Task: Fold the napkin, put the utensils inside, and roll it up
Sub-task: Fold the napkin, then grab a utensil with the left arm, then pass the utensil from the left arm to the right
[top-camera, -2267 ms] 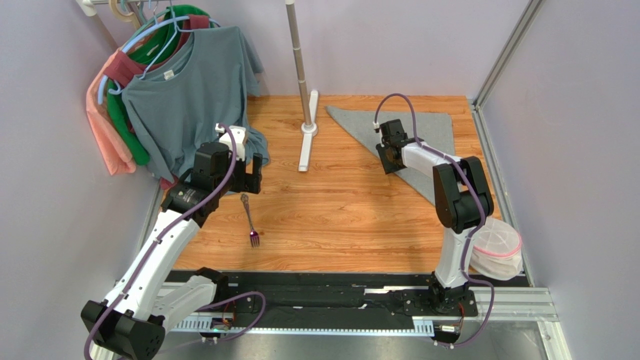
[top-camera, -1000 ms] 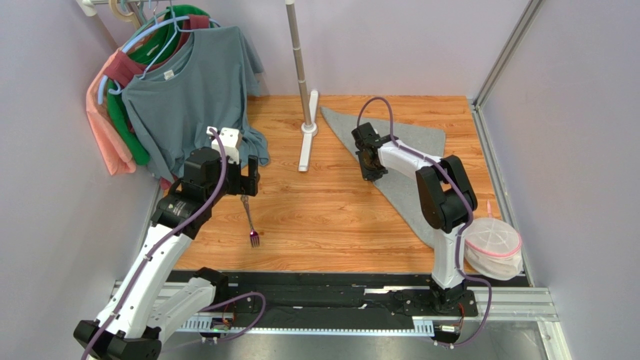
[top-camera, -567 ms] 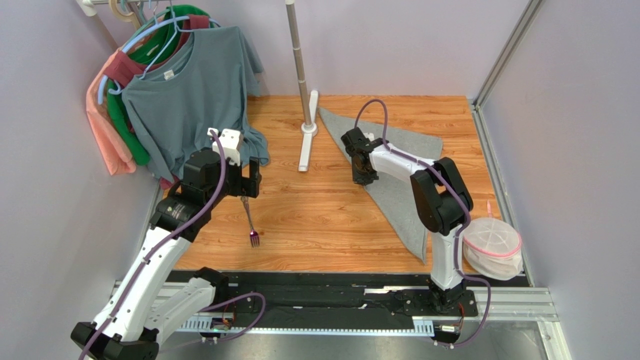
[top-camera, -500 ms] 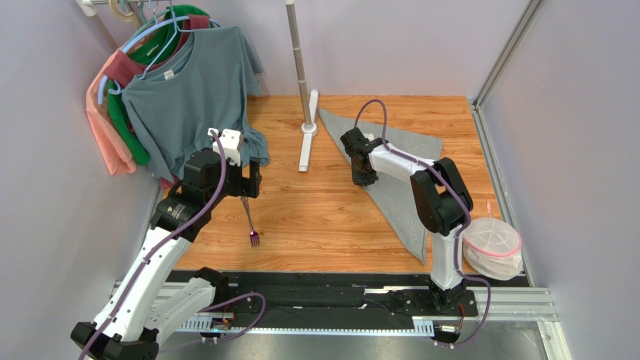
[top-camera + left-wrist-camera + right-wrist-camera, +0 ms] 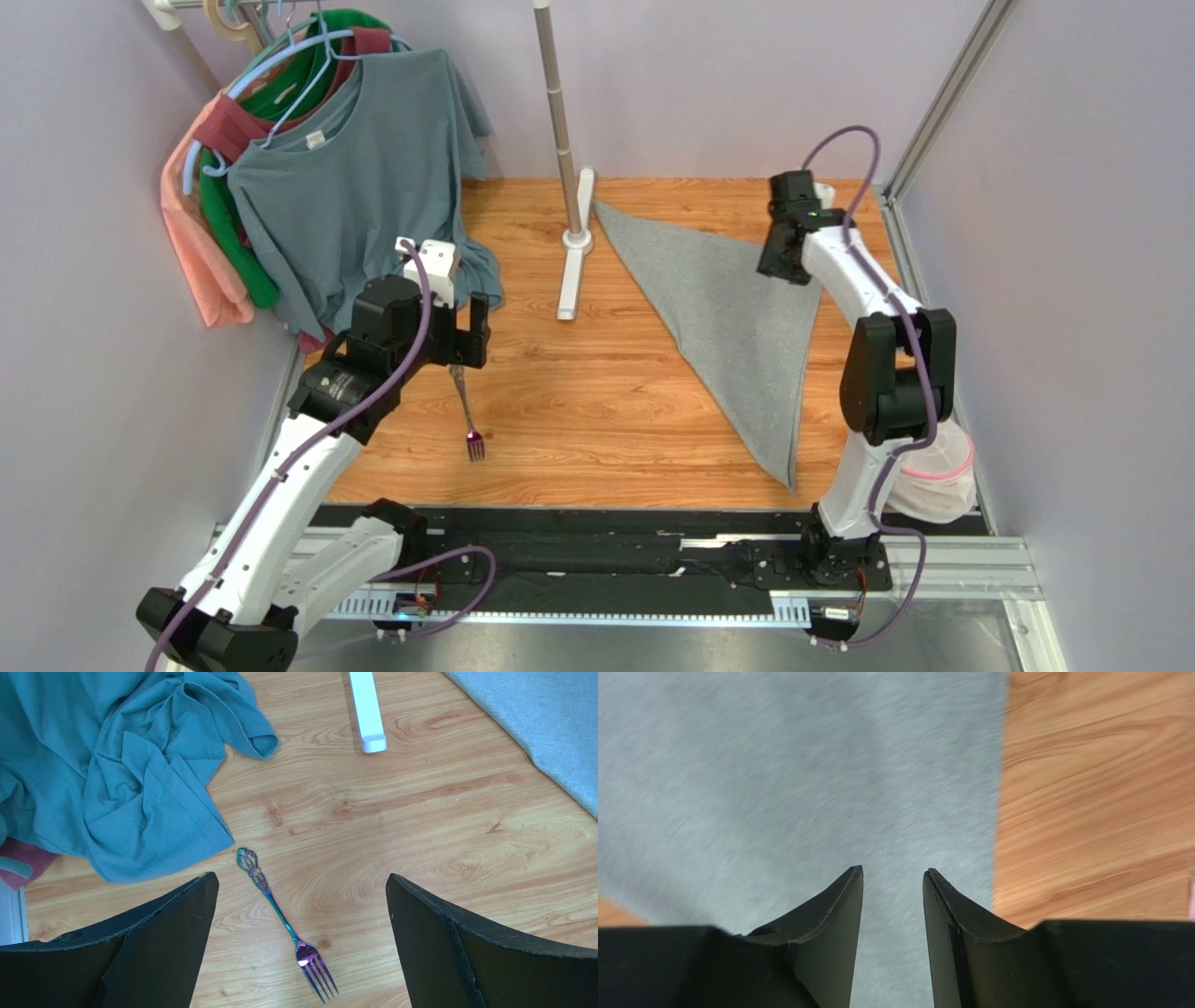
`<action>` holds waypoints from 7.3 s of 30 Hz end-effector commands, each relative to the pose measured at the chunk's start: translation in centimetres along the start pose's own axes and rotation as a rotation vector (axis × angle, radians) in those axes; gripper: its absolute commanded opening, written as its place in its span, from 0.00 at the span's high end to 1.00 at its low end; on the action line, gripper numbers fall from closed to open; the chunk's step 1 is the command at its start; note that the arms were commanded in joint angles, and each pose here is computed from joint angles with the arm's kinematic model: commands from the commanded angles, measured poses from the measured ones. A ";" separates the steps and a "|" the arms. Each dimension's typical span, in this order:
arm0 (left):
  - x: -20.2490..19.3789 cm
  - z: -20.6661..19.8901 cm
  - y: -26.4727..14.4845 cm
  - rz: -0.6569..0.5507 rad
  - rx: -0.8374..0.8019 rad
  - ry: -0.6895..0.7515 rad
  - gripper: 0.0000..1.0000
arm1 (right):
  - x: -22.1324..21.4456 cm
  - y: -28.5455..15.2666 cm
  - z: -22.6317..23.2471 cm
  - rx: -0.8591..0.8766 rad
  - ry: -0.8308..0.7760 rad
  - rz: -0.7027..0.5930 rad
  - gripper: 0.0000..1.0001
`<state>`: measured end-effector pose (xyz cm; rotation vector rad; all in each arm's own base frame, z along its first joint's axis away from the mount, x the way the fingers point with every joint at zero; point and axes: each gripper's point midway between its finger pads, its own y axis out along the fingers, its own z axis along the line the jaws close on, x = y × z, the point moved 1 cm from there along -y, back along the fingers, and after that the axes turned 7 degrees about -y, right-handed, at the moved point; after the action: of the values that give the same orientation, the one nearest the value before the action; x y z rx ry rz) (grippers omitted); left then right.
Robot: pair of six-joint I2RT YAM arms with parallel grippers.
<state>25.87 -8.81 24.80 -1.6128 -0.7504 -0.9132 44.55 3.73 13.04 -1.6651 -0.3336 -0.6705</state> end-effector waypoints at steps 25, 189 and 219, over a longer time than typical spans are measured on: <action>1.5 0.3 0.7 -0.032 0.040 -0.003 0.02 | 6.2 14.3 -10.1 -0.004 0.259 -0.012 0.67; -8.5 -4.2 8.7 0.356 0.077 -0.814 1.00 | -15.4 -23.8 22.2 1.216 -0.187 -0.092 0.49; -3.6 -9.9 8.3 0.204 -0.134 -0.816 1.00 | -20.6 -22.0 27.8 1.356 -0.140 0.238 0.69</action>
<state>28.12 -19.64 15.52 -2.1133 -0.9760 -0.0355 22.48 36.78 14.03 -0.4981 -0.5131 -0.0526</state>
